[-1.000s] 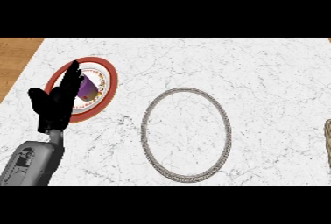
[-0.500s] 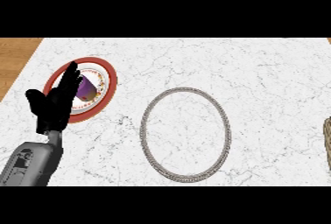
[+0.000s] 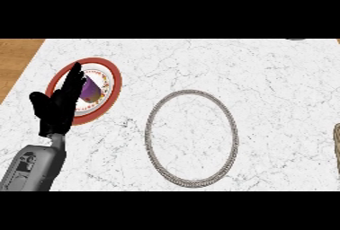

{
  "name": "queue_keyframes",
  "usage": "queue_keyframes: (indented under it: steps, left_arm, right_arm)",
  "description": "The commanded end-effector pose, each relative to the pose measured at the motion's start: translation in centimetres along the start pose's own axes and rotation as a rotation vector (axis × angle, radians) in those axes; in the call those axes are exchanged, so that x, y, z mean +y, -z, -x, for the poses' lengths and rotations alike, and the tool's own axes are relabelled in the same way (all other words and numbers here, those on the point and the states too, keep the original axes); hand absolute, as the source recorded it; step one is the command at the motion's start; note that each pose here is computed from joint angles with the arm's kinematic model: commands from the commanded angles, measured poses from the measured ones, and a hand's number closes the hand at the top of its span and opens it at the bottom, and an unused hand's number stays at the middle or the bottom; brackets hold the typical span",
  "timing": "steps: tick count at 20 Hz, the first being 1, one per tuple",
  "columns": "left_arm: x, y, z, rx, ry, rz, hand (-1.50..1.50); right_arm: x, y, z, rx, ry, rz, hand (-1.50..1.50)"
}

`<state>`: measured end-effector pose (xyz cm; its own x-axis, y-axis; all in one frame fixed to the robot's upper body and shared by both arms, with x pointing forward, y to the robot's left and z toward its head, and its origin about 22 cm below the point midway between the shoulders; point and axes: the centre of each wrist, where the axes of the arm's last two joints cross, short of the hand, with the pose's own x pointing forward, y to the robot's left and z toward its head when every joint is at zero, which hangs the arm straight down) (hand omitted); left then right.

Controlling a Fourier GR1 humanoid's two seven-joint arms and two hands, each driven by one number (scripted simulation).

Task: Pick the cupcake from the placemat and place it in the basket

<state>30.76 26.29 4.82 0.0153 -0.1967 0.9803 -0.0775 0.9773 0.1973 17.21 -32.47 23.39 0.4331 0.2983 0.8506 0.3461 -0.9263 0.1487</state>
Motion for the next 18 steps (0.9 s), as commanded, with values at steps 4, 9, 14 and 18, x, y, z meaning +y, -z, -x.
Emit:
queue_keyframes:
  steps: [4, 9, 14, 18]
  left_arm:
    - [-0.1, 0.2, -0.1, 0.011, 0.0, 0.016, 0.0]
    - [0.1, 0.3, -0.4, 0.002, 0.001, 0.013, 0.0]
    - [-0.7, 0.5, -0.8, -0.011, -0.022, 0.032, 0.0]
    - [-0.8, 0.4, -0.6, -0.015, -0.021, 0.038, 0.0]
  right_arm:
    - [-3.5, 3.1, -1.9, 0.307, 0.366, 0.186, -1.5]
    - [-3.6, 3.2, -2.6, 0.321, 0.489, 0.243, -1.5]
    - [-2.7, 2.3, -2.8, 0.291, 0.537, 0.235, -1.5]
    - [-2.5, 2.0, -2.8, 0.258, 0.589, 0.264, -1.5]
